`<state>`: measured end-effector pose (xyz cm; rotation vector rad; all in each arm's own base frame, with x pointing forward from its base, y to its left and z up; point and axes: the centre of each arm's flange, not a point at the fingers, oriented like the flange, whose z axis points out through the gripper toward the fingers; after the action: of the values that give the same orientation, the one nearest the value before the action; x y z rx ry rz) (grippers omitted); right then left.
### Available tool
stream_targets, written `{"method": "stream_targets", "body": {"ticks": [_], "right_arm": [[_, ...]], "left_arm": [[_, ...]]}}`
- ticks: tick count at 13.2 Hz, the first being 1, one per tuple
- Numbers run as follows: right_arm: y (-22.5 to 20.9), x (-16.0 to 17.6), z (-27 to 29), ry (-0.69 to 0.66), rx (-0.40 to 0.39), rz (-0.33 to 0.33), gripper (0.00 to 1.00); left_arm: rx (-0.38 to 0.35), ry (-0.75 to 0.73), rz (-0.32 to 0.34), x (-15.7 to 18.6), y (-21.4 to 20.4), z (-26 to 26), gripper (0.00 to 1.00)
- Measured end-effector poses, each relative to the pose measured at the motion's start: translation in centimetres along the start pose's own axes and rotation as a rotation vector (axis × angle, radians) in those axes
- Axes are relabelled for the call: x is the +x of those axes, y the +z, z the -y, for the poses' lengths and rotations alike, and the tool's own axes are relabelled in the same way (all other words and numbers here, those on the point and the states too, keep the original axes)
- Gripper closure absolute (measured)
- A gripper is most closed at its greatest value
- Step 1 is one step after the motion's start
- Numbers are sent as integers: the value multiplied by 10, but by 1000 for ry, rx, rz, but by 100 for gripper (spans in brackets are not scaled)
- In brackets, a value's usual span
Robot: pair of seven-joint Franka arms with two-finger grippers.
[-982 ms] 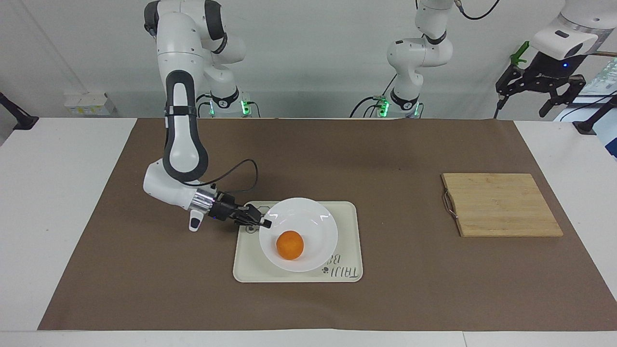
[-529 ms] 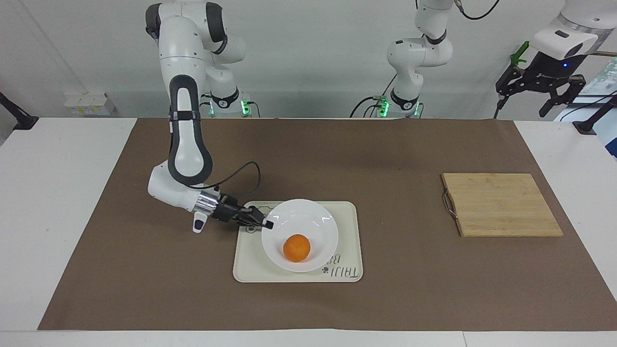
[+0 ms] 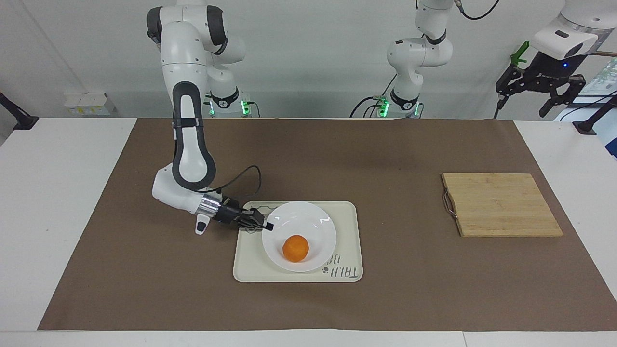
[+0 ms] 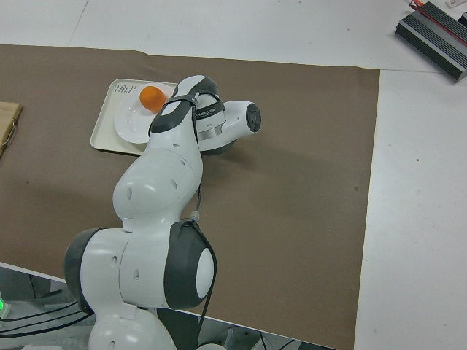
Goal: Place orange and plate with both arms
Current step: 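Lower the plate onto the tray and open the right gripper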
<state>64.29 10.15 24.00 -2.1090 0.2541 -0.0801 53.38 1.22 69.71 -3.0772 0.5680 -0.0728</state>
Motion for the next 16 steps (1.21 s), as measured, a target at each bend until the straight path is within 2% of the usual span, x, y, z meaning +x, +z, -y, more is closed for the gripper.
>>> {"method": "stream_targets", "body": {"ticks": [3,4,5,7,11,16], "right_arm": [[6,-2,2,-6,-12,-4,90],[6,-2,3,-7,-13,-3,82],[7,-2,4,-9,-13,-4,73],[4,0,8,-27,-25,-5,48],[-17,7,26,-135,-160,-28,1],[-43,9,55,-239,-296,-16,0]], "left_arm": [[0,0,0,0,0,0,0],[0,0,0,0,0,0,0],[0,0,0,0,0,0,0],[0,0,0,0,0,0,0],[0,0,0,0,0,0,0],[0,0,0,0,0,0,0]]}}
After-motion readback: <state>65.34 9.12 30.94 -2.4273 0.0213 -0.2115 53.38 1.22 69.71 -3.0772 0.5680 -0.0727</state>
